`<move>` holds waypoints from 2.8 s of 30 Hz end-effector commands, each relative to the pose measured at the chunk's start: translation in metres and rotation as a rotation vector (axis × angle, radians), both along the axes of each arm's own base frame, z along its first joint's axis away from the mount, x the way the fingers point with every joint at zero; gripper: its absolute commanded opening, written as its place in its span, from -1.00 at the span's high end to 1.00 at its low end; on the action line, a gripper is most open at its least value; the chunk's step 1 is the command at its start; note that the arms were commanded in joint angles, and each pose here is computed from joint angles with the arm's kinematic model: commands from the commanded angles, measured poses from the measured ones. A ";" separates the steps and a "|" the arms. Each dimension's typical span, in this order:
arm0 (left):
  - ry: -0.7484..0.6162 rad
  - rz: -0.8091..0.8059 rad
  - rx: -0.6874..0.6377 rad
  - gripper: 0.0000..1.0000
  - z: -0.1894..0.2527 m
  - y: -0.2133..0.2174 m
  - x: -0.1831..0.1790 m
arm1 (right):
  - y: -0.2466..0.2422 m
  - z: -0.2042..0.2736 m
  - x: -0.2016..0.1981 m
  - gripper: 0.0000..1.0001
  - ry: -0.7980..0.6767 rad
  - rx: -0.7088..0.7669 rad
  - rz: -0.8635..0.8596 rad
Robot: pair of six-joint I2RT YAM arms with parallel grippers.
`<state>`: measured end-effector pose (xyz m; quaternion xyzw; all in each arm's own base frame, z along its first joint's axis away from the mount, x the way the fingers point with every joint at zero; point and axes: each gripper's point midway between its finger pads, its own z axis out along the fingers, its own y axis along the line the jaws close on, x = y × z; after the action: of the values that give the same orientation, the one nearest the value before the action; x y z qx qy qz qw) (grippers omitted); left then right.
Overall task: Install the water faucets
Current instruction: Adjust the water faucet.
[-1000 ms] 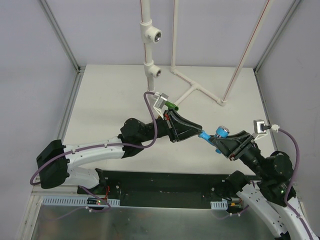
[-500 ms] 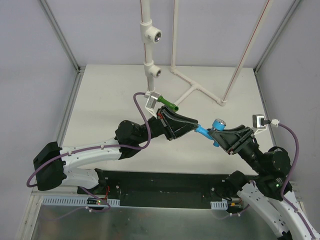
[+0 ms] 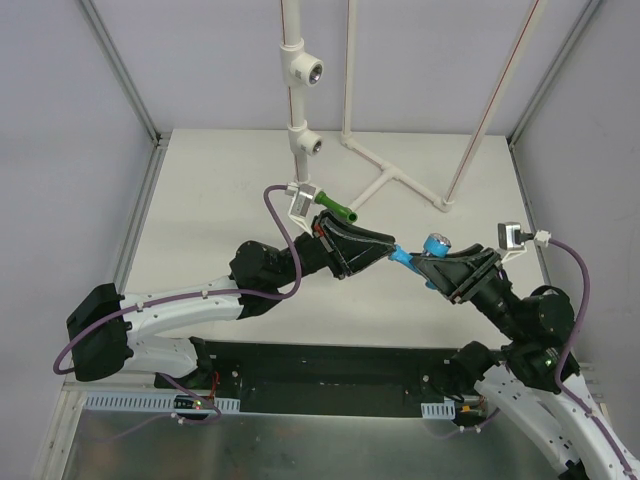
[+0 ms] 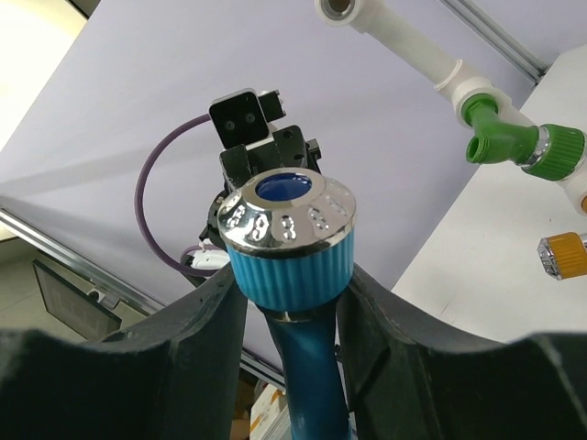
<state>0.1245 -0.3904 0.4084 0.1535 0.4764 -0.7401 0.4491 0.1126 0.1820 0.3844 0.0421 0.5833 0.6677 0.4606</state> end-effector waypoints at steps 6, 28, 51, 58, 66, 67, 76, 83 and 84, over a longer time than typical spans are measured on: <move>-0.101 0.040 -0.122 1.00 0.044 0.013 -0.006 | 0.002 0.021 -0.009 -0.08 -0.063 0.034 0.045; -0.135 0.087 -0.240 1.00 0.062 0.019 0.001 | 0.003 0.036 0.000 0.02 -0.115 0.110 0.025; -0.134 -0.009 -0.204 1.00 0.061 0.004 -0.009 | 0.012 0.043 0.005 0.11 -0.120 0.101 0.046; -0.122 -0.027 -0.188 1.00 0.057 0.000 -0.010 | 0.009 0.044 0.003 0.10 -0.130 0.100 0.034; -0.110 -0.069 -0.154 1.00 0.052 -0.005 -0.015 | 0.009 0.046 0.002 0.48 -0.139 0.098 0.040; -0.108 -0.072 -0.154 1.00 0.052 -0.005 -0.015 | 0.009 0.045 0.002 0.67 -0.138 0.097 0.040; -0.095 -0.078 -0.141 1.00 0.045 -0.005 -0.016 | 0.009 0.039 0.001 1.00 -0.133 0.070 0.038; -0.088 -0.070 -0.137 1.00 0.043 -0.005 -0.014 | 0.010 0.034 -0.003 1.00 -0.127 0.047 0.054; -0.087 -0.070 -0.134 1.00 0.042 -0.006 -0.014 | 0.011 0.034 -0.004 1.00 -0.126 0.041 0.060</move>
<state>0.1317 -0.4010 0.4344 0.1466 0.4366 -0.7562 0.4648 0.1180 0.1943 0.4050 0.0122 0.5491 0.6896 0.4719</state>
